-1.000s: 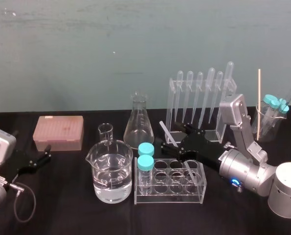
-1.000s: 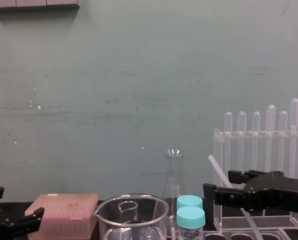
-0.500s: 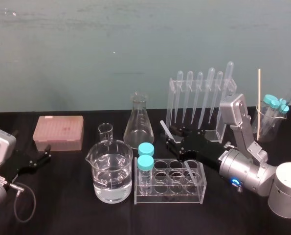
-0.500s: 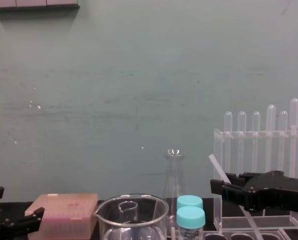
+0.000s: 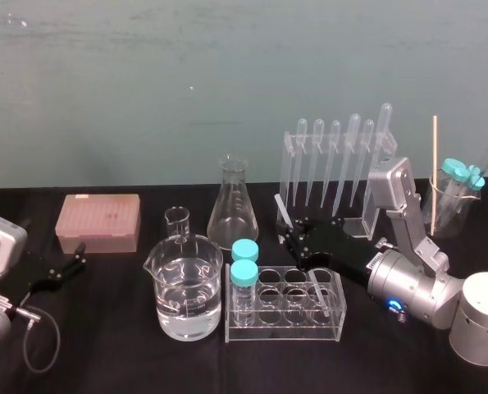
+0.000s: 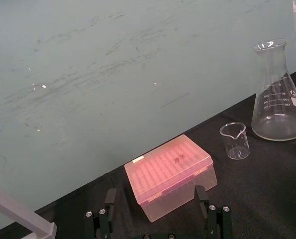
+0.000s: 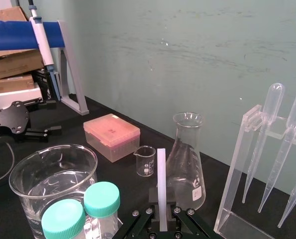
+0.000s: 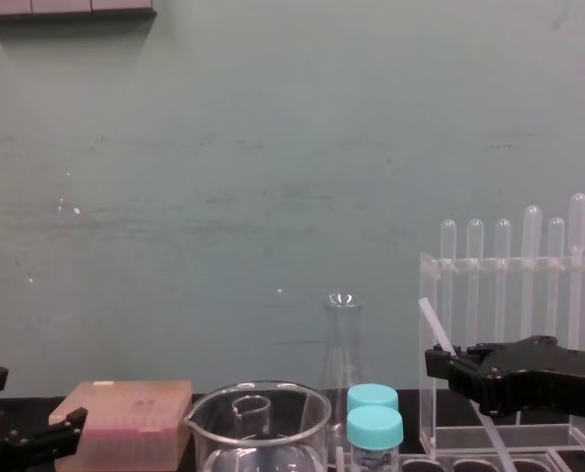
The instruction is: Pick up the stirring rod with one hand, then place it down.
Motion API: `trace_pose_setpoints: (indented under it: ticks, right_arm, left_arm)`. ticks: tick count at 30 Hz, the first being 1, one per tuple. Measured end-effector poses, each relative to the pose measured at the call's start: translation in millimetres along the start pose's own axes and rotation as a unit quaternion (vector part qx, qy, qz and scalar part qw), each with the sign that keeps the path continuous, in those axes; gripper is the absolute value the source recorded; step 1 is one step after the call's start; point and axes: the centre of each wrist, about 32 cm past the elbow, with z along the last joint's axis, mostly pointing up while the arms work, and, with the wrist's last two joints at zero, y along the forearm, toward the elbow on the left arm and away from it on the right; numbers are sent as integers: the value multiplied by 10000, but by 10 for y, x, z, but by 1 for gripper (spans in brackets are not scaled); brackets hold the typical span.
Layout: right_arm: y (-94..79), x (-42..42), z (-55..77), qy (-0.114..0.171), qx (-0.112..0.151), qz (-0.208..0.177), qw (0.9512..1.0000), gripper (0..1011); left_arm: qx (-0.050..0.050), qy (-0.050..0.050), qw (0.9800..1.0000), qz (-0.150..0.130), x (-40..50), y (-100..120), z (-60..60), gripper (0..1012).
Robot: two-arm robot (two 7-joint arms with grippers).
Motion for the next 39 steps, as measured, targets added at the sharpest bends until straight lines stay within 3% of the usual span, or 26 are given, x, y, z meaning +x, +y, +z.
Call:
trace_pose_setpoints:
  ticks: [5,9,11,13,18,21,24,28,31,35,39]
  right_arm:
    - [-6,4,-3,6,59,-23,10000,67]
    - [-23,19,4,-31,351,-96,9993,67]
    - [-33,24,21,-178,745,-169,9969,67]
    - [-38,27,31,-263,980,-217,9946,67]
    - [-40,62,88,-472,1682,-340,9840,67]
    - [-52,114,134,-532,2226,-450,9724,67]
    - [-73,166,117,-486,2542,-451,9649,67]
    - [-98,202,63,-371,2655,-420,9625,67]
    - [-120,215,0,-299,2609,-414,9640,67]
    - [-146,221,-96,-230,2378,-435,9701,67]
    - [-146,221,-98,-225,2373,-437,9702,67]
  left_arm:
    - [0,0,10000,0,0,0,0,1000]
    - [0,0,10000,0,0,0,0,1000]
    - [0,0,10000,0,0,0,0,1000]
    - [0,0,10000,0,0,0,0,1000]
    - [0,0,10000,0,0,0,0,1000]
    - [0,0,10000,0,0,0,0,1000]
    - [0,0,10000,0,0,0,0,1000]
    - [0,0,10000,0,0,0,0,1000]
    - [0,0,10000,0,0,0,0,1000]
    - [0,0,10000,0,0,0,0,1000]
    - [0,1,10000,0,0,0,0,1000]
